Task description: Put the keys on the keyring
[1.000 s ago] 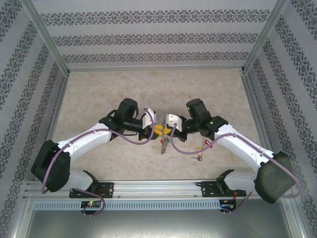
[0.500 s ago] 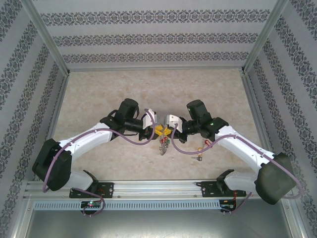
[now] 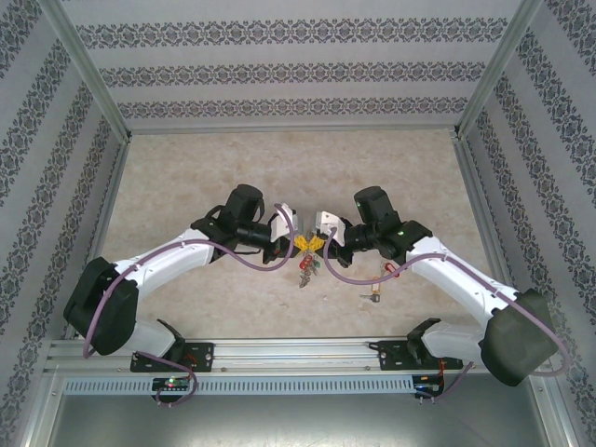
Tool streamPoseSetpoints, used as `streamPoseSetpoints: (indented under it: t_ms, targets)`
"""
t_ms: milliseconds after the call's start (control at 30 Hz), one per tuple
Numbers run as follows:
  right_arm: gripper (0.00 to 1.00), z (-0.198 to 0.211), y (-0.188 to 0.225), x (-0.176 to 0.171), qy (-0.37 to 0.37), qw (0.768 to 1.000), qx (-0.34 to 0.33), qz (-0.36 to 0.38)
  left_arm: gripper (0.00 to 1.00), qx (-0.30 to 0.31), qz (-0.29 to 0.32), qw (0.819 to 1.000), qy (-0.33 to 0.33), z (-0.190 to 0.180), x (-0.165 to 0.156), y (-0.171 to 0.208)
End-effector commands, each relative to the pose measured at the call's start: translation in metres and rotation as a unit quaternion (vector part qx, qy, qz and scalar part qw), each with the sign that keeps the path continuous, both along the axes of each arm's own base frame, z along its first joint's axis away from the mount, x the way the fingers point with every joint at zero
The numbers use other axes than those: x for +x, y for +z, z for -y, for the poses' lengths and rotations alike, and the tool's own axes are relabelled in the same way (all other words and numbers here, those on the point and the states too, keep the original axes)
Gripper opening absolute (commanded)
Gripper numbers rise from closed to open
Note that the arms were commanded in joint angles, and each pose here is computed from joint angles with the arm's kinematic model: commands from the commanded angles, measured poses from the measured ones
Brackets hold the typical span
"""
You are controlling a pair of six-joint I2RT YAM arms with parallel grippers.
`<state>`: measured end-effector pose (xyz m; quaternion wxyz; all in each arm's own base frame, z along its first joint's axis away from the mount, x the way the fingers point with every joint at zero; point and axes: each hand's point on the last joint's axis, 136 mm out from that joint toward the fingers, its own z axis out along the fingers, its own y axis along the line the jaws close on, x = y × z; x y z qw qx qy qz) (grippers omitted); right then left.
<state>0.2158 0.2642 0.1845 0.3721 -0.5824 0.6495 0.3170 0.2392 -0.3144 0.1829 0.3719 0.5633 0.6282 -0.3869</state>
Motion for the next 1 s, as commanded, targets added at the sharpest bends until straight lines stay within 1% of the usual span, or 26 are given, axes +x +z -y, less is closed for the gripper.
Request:
streamPoseSetpoints:
  t_ms: [0,67,167,233,333,467,567,633,967]
  targets:
    - [0.04,-0.001,0.010,-0.007,0.013,1.000,0.028,0.005,0.00,-0.034,0.025,0.999,0.001,0.007,-0.001,0.016]
    - [0.08,0.002,0.008,-0.006,0.005,1.000,0.029,0.003,0.00,-0.044,0.026,0.999,0.009,0.007,0.000,0.018]
    - [0.09,0.005,0.007,-0.008,0.006,0.999,0.034,-0.001,0.00,-0.054,0.021,0.998,0.014,0.007,0.000,0.018]
    - [0.12,0.006,0.005,-0.006,0.001,0.999,0.036,-0.002,0.00,-0.058,0.017,0.998,0.015,0.008,0.000,0.018]
    - [0.12,0.008,0.002,-0.004,-0.003,0.999,0.037,-0.011,0.00,-0.063,0.016,0.998,0.017,0.008,0.000,0.019]
    - [0.15,0.010,0.000,0.000,-0.012,0.999,0.037,-0.013,0.00,-0.064,0.017,0.998,0.019,0.006,-0.002,0.018]
    - [0.15,0.010,0.001,-0.001,-0.008,0.999,0.042,-0.013,0.00,-0.066,0.017,0.998,0.019,0.006,-0.002,0.018]
    - [0.12,0.010,0.001,-0.001,-0.006,0.999,0.044,-0.014,0.00,-0.070,0.017,0.997,0.017,0.008,-0.002,0.020]
    - [0.12,0.005,0.006,0.001,0.000,0.998,0.056,-0.012,0.00,-0.079,0.004,0.997,0.023,0.008,0.000,0.023]
